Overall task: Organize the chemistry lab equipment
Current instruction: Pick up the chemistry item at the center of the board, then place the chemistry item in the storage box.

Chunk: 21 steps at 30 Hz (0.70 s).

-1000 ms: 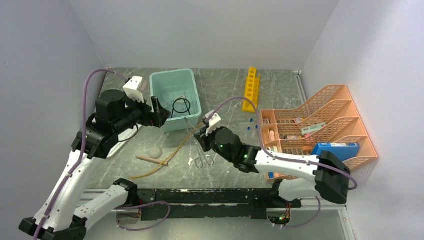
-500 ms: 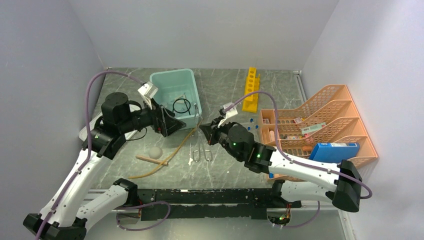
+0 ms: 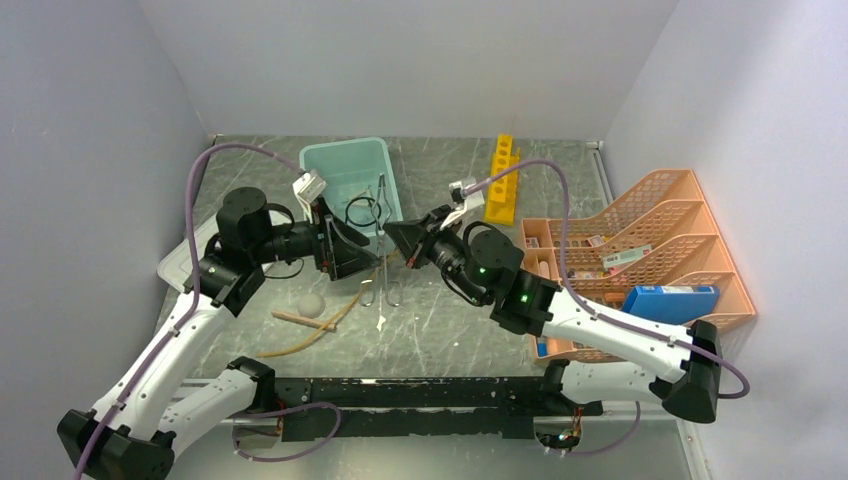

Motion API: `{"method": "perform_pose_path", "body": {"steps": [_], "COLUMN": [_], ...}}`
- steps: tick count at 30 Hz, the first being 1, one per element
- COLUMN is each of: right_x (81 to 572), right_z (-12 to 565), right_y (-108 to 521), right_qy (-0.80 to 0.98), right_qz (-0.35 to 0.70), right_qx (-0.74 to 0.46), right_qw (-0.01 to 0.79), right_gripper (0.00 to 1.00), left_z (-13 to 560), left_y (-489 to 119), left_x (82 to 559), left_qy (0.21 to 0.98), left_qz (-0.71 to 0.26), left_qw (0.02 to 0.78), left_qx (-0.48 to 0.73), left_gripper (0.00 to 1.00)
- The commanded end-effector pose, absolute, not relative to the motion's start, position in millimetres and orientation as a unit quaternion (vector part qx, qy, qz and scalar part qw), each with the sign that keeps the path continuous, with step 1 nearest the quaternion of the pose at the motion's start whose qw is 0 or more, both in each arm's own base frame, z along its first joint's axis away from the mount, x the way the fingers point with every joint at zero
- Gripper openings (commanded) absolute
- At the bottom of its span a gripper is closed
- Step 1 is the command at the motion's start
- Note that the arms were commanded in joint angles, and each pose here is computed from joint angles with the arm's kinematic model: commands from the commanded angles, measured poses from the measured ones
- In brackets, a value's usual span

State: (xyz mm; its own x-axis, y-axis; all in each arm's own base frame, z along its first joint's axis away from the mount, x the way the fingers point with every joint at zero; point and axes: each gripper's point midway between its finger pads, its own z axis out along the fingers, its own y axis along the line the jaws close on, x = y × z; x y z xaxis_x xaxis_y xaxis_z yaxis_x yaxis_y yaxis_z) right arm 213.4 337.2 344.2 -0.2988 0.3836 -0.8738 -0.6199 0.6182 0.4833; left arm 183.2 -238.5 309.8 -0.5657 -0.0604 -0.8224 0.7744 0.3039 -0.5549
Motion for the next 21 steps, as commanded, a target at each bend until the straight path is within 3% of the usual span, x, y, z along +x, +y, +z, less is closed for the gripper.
{"method": "perform_pose_path", "body": {"steps": [1, 9, 21], "right_x": [213.2, 213.2, 215.6], "right_z": [377.3, 382.4, 379.4], "right_y": [344.7, 356.5, 353.9], "right_qy": [0.653, 0.649, 0.651], "right_qz": [0.474, 0.501, 0.505], "right_qx": [-0.059, -0.043, -0.021], "right_qw": [0.588, 0.571, 0.566], "right_gripper": [0.00, 0.00, 0.00], "left_z": [323.4, 335.0, 332.6], "left_y": [-244.7, -247.8, -250.0], "left_x": [180.5, 186.8, 187.0], "left_qy": [0.678, 0.661, 0.659], "left_qz": [-0.560, -0.594, -0.607], "left_qw": [0.399, 0.408, 0.397], "left_qx": [0.260, 0.210, 0.199], "left_gripper": [0.89, 0.78, 0.36]}}
